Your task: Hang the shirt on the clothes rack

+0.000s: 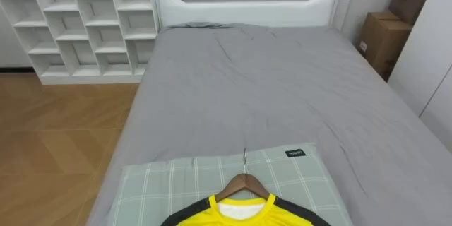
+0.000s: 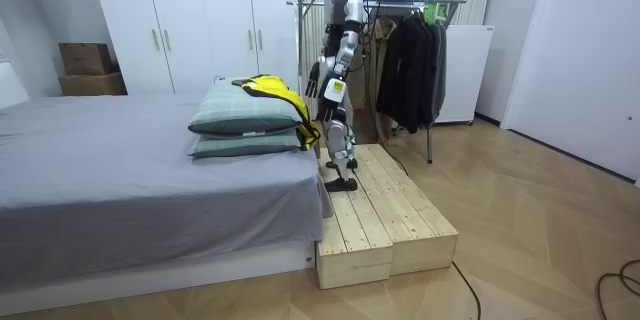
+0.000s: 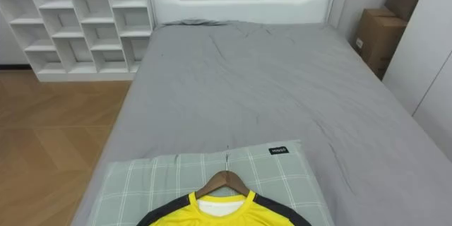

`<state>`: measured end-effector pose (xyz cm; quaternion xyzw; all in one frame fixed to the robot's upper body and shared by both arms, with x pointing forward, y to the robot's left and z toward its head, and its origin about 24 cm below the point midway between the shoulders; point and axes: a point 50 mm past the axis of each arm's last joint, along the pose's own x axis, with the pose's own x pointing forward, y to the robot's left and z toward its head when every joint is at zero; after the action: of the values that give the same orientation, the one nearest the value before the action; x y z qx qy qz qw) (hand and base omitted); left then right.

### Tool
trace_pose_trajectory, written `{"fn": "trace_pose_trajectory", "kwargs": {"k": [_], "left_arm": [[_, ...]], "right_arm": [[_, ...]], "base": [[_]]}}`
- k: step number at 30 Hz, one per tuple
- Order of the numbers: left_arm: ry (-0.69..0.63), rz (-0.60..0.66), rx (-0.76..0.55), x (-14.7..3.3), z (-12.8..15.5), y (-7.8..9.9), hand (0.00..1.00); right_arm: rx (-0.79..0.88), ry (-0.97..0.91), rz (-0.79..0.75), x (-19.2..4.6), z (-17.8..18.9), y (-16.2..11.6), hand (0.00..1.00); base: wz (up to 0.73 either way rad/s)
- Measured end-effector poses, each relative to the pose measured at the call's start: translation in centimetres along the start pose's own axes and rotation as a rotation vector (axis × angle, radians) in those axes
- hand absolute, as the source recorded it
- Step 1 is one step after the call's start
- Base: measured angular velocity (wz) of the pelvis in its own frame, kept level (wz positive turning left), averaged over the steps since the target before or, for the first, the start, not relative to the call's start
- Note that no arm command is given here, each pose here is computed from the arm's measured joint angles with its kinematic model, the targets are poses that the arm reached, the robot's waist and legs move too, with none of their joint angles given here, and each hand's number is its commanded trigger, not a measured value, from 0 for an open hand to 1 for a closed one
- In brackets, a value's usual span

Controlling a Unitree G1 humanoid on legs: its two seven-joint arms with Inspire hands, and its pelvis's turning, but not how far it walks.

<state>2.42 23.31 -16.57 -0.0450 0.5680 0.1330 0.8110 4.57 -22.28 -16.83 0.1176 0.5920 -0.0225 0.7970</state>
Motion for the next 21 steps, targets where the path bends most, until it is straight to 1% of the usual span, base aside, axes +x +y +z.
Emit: {"fn": "trace_pose_trajectory", "kwargs": {"k": [5, 14, 21], "left_arm": [[0.004, 0.027, 0.060, 0.01, -0.01, 0.04, 0.00], [0.014, 0.071, 0.058, -0.02, -0.22, 0.19, 0.00], [0.026, 0.080, 0.041, -0.09, -0.46, 0.37, 0.00]], "right_arm": [[-0.016, 0.009, -0.022, 0.01, -0.07, -0.10, 0.00], [-0.004, 0.014, -0.086, 0.01, -0.20, -0.37, 0.00], [0.008, 0.011, -0.090, -0.03, -0.23, -0.46, 0.00]], "base": [[0.00], [0.01], [0.06]]}}
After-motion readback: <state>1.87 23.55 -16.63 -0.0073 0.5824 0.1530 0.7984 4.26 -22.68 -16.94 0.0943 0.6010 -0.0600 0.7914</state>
